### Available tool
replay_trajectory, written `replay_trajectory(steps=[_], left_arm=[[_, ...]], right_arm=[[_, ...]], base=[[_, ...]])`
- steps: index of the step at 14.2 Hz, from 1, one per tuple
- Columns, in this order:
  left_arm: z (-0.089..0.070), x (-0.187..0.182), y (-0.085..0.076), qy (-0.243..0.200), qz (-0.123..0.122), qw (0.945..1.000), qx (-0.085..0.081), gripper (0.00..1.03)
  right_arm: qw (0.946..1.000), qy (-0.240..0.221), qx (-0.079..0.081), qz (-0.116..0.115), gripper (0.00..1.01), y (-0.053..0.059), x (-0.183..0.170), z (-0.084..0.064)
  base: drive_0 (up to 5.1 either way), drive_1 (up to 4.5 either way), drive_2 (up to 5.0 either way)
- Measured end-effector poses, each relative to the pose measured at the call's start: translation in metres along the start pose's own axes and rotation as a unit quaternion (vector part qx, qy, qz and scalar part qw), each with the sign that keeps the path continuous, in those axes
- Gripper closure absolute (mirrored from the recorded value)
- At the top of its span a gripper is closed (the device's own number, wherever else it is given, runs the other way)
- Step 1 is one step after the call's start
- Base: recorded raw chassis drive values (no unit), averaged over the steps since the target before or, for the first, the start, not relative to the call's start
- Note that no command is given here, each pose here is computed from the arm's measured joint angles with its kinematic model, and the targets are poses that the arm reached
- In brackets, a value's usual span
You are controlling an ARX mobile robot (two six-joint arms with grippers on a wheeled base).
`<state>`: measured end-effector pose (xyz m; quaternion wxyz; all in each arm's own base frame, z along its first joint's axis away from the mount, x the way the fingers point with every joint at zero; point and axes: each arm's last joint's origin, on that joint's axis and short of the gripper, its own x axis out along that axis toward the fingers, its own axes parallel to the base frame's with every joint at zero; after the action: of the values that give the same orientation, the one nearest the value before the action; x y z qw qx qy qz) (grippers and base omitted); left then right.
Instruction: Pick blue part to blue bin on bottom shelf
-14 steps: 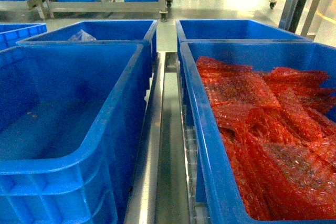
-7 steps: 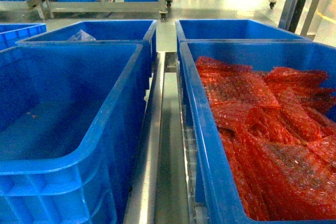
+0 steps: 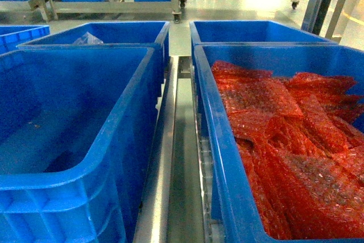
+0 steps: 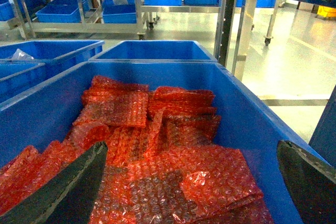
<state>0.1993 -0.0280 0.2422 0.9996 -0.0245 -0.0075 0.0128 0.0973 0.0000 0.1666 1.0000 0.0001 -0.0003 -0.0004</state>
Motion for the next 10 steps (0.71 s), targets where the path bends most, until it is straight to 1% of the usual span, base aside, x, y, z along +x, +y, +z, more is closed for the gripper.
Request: replay_trajectory(steps=[1,2,5,6,7,8,9,10], left_arm=[[-0.011,-0.009,0.005,0.006,-0.01,0.9999,0.009,0.41],[-0.021,-0.015,0.009,0.012,-0.011,0.9998,0.015,0.53],[-0.037,-0.035,0.018,0.008,-0.011,0.9998,0.016,0.91],[-0.041,-0.04,0.021,0.01,-0.013,0.9998,0.015,1.02],[-0.046,-0.045,0.03,0.012,-0.013,0.9997,0.017,1.01],[-0.049,-0.049,0.033,0.011,-0.002,0.9998,0.017,1.01],[-0.051,-0.054,0.032,0.009,-0.011,0.9998,0.017,1.01],[-0.055,-0.059,0.032,0.011,-0.014,0.9997,0.017,1.01]], right_arm=[[1.0,0.0,0.0,0.0,0.03,0.0,0.0,0.0],[1.0,0.0,0.0,0.0,0.03,0.0,0.0,0.0],[1.0,0.0,0.0,0.0,0.03,0.0,0.0,0.0],[1.0,0.0,0.0,0.0,0.03,0.0,0.0,0.0],[1.0,0.0,0.0,0.0,0.03,0.0,0.0,0.0],[1.0,0.0,0.0,0.0,0.03,0.0,0.0,0.0],[1.0,-0.001,0.0,0.0,0.03,0.0,0.0,0.0],[1.0,0.0,0.0,0.0,0.03,0.0,0.0,0.0]], base=[[0.0,0.0,0.0],[0.0,0.0,0.0],[0.0,0.0,0.0],[0.0,0.0,0.0],[0.0,0.0,0.0],[0.0,0.0,0.0],[0.0,0.0,0.0],[0.0,0.0,0.0]])
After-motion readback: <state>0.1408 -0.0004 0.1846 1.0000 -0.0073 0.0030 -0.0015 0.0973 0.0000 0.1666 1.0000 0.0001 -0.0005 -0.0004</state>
